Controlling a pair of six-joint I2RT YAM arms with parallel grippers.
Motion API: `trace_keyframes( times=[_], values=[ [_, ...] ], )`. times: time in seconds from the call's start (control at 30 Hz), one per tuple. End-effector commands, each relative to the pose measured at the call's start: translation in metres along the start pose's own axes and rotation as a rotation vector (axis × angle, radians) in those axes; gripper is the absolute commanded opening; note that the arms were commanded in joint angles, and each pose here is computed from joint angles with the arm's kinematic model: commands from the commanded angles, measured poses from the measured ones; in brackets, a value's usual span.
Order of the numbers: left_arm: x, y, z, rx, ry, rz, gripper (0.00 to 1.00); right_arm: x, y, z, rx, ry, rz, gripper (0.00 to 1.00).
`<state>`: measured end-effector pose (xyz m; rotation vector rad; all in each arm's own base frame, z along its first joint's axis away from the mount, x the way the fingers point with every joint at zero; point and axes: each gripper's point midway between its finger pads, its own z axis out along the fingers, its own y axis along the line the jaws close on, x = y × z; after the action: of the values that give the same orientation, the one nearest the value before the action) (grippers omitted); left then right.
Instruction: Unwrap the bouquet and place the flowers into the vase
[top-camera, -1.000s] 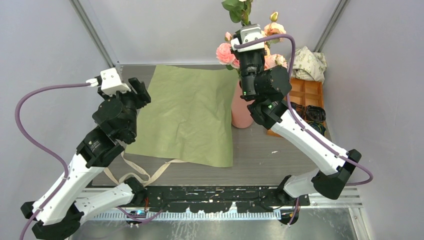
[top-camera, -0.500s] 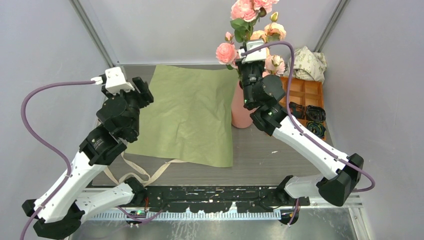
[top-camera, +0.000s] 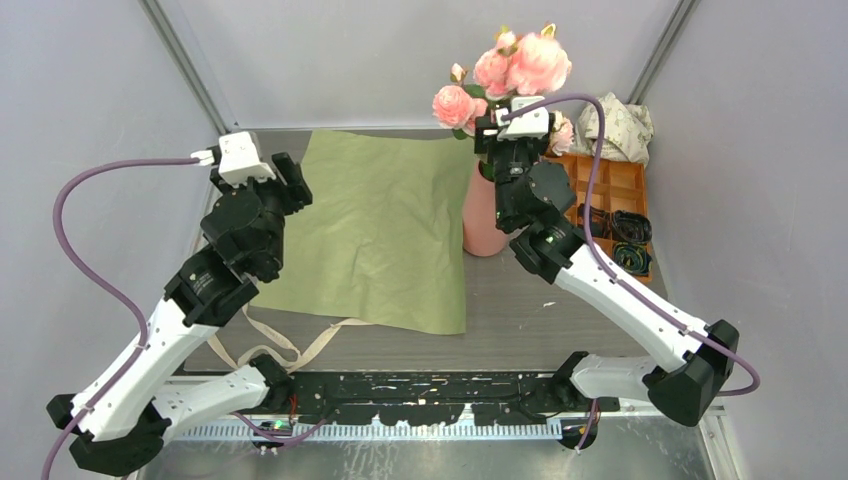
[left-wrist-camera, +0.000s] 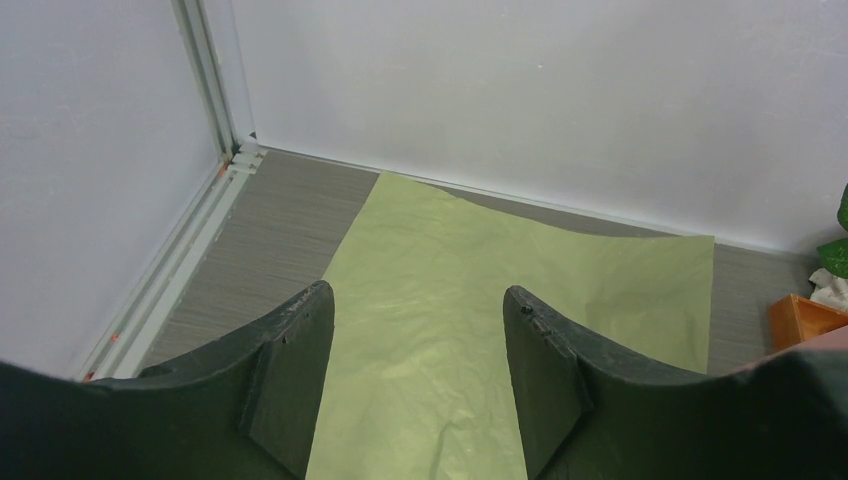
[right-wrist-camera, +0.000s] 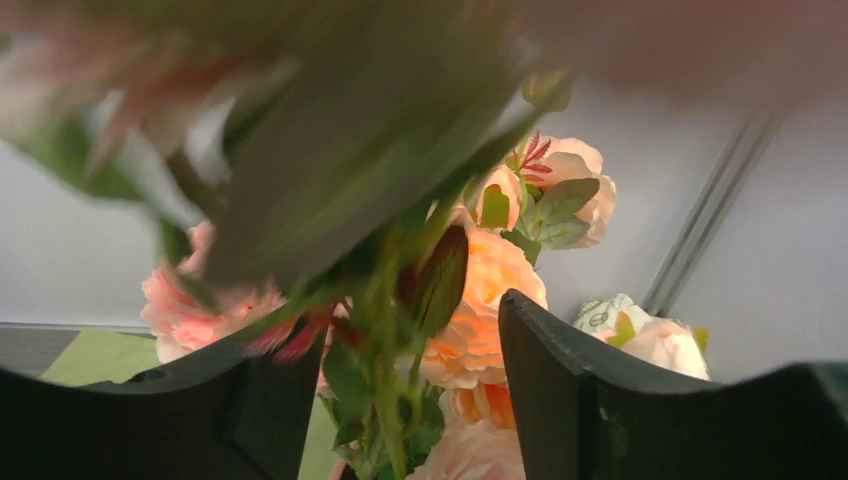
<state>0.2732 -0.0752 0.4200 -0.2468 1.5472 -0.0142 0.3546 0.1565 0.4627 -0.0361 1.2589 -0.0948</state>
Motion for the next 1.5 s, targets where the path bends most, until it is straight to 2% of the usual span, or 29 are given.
trace_keyframes(
  times=[0.0, 0.03, 0.07, 0.1, 0.33, 0.5, 0.63, 0.97, 1.13, 1.3, 1.47],
  values=[
    [-0.022, -0.006, -0.001, 0.021, -0.044, -0.084, 0.64, -0.022, -0.020, -0.007, 0.042, -0.034, 0.074, 0.81],
    [-0.021, -0.007, 0.000, 0.020, -0.043, -0.084, 0.64, -0.023, -0.022, -0.008, 0.045, -0.035, 0.078, 0.93],
    [-0.021, -0.007, 0.000, 0.021, -0.041, -0.082, 0.64, -0.024, -0.023, -0.008, 0.051, -0.034, 0.081, 0.99],
    [-0.021, -0.007, 0.000, 0.020, -0.042, -0.083, 0.64, -0.025, -0.025, -0.008, 0.056, -0.033, 0.082, 0.99],
    [-0.018, -0.008, 0.001, 0.019, -0.034, -0.082, 0.64, -0.043, -0.046, -0.008, 0.147, -0.034, 0.113, 0.99],
    [-0.017, -0.008, 0.001, 0.018, -0.033, -0.081, 0.64, -0.062, -0.058, -0.016, 0.140, -0.047, 0.173, 0.99],
    [-0.016, -0.009, 0.002, 0.016, -0.031, -0.078, 0.64, -0.088, -0.068, -0.029, 0.093, -0.064, 0.282, 1.00],
    [-0.016, -0.010, 0.004, 0.011, -0.030, -0.073, 0.64, -0.161, -0.116, -0.081, -0.014, -0.245, 0.550, 0.99],
    [-0.018, -0.011, 0.004, 0.016, -0.030, -0.077, 0.64, -0.166, -0.128, -0.090, 0.003, -0.264, 0.594, 0.99],
    [-0.021, -0.010, 0.003, 0.013, -0.029, -0.086, 0.64, -0.154, -0.148, -0.089, 0.135, -0.215, 0.623, 0.99],
    [-0.024, 0.000, -0.004, 0.001, -0.035, -0.106, 0.64, -0.151, -0.160, -0.093, 0.193, -0.214, 0.671, 1.00]
  ],
)
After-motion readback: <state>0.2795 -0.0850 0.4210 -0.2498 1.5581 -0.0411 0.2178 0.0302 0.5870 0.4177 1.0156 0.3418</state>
